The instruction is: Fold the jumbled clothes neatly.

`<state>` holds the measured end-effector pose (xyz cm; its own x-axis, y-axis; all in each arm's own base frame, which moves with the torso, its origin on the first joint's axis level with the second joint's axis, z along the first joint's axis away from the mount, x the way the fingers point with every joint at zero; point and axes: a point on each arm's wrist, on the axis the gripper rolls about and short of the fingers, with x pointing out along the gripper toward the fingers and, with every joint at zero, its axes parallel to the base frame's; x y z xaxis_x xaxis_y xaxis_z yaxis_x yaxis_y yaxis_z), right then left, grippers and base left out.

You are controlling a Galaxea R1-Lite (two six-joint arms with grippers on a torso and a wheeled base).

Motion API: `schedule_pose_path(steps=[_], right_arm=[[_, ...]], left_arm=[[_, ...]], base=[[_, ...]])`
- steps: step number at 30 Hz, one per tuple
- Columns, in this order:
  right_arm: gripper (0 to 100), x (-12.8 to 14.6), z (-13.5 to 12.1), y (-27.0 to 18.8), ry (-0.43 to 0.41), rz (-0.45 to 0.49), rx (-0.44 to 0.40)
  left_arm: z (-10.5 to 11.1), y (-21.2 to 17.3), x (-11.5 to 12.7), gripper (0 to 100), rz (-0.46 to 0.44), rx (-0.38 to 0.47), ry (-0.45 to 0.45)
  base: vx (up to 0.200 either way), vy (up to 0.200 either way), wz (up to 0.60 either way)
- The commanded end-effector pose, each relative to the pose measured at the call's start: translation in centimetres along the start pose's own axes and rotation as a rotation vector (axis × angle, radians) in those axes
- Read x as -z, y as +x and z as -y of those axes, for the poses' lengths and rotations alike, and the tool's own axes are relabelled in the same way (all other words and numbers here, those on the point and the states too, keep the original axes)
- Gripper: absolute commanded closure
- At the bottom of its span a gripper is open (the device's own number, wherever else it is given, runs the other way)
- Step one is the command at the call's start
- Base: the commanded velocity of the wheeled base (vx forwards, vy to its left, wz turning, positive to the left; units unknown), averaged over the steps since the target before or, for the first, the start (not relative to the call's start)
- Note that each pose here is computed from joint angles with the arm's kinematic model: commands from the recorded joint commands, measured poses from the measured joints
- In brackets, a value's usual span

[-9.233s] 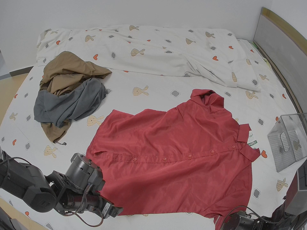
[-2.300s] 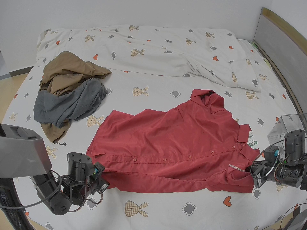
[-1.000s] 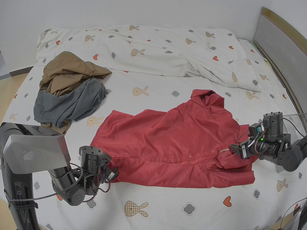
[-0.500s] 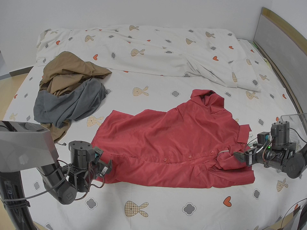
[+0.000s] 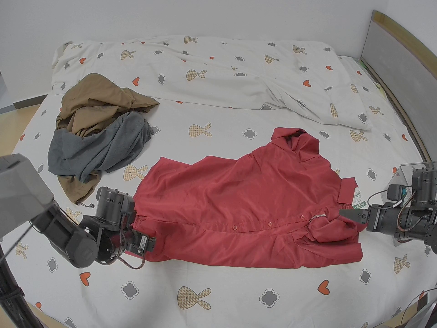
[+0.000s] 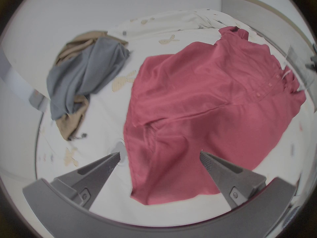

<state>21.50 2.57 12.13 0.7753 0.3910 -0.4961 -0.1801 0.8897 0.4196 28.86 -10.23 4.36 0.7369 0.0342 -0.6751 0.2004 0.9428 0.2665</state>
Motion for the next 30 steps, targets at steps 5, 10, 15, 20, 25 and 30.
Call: schedule_pose_path(steps=[5,10,15,20,25,30], right_arm=[[0,-2.4,0.3,-4.3,0.284,0.049,-0.149],[0,-1.7,0.8,-4.2,0.305,0.031,-0.132],[0,-1.1,1.0,-4.2,0.315,0.015,-0.120],[0,-0.8,1.1,-4.1,0.320,0.005,-0.117],[0,-0.7,1.0,-4.0,0.319,-0.001,-0.120],[0,-0.5,1.3,-3.8,0.331,-0.015,-0.110]], left_arm=[[-6.0,-5.5,-5.0,0,-0.084,0.507,-0.425],[-6.8,-4.1,-4.0,0,-0.089,0.525,-0.425],[-7.2,-2.3,-2.9,0,-0.108,0.501,-0.409],[-7.7,-1.7,-2.4,0,-0.122,0.485,-0.424],[-7.3,-1.1,-1.9,0,-0.150,0.491,-0.423],[-6.7,-0.4,-1.6,0,-0.177,0.503,-0.414]], base=[[0.000,0.000,0.00],[0.000,0.000,0.00],[0.000,0.000,0.00],[0.000,0.000,0.00],[0.000,0.000,0.00],[0.000,0.000,0.00]])
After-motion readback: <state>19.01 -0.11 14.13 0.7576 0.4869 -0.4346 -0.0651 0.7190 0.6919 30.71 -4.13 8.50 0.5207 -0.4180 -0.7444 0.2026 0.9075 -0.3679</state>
